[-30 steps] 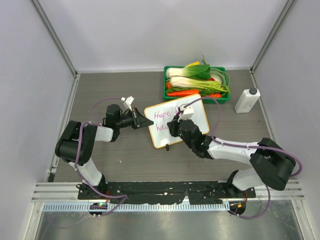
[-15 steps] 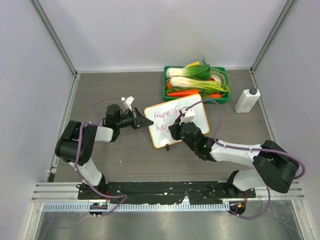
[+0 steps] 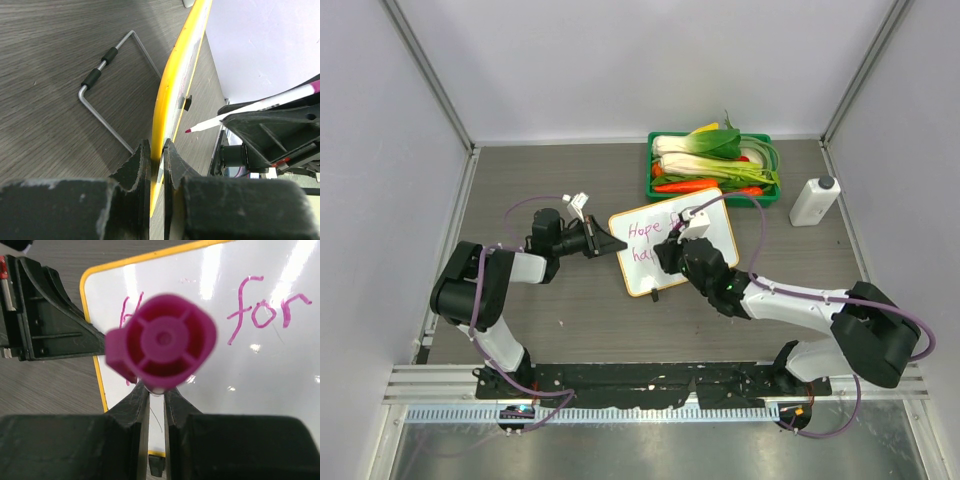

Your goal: Write a sentence on the whiteboard

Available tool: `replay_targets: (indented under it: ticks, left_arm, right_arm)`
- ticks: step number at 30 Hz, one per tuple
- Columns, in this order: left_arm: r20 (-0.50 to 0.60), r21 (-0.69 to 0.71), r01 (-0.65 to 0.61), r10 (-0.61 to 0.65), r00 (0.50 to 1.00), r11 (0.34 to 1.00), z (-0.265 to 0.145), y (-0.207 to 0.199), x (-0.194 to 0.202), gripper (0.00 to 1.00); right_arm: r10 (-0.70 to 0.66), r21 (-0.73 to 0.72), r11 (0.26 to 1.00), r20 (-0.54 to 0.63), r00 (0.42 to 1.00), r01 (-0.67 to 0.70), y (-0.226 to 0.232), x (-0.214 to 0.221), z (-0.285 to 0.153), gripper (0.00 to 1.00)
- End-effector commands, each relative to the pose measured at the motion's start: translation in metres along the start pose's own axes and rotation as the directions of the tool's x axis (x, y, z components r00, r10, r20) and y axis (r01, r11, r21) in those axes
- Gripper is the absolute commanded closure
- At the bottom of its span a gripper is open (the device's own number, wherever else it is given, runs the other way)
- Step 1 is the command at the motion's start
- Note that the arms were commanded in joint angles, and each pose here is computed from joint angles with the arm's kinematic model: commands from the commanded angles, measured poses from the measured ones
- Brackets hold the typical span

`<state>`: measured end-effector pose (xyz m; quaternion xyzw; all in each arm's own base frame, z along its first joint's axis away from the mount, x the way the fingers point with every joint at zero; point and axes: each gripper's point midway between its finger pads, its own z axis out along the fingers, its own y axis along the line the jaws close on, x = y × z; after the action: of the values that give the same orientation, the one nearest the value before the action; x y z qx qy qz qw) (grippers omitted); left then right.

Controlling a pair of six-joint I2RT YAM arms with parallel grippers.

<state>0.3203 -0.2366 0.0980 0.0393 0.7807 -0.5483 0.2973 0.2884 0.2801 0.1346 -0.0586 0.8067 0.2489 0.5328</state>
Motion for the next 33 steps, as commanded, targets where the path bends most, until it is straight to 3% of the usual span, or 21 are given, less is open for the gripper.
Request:
replay_targets:
  ticks: [1,12,33]
  left_arm:
    - [-0.03,-0.173,0.064,-0.071,0.997,0.983,-0.005,0.041,0.024,1.0]
    - [-0.034,-0.169,0.064,-0.071,0.997,0.984,-0.004,0.04,0.025,1.0]
    - [-0.035,-0.175,0.063,-0.07,0.997,0.983,-0.004,0.042,0.025,1.0]
  right_arm:
    - [0.039,0.0,0.999,0.124,0.992,-0.039,0.011,-0.047,0.005,0.99]
    - [0.045,0.052,0.997,0.085,0.995,-0.05,-0.003,-0.031,0.026,0.99]
    - [0.02,0.134,0.991,0.055,0.998,-0.027,-0.029,-0.017,0.016,0.99]
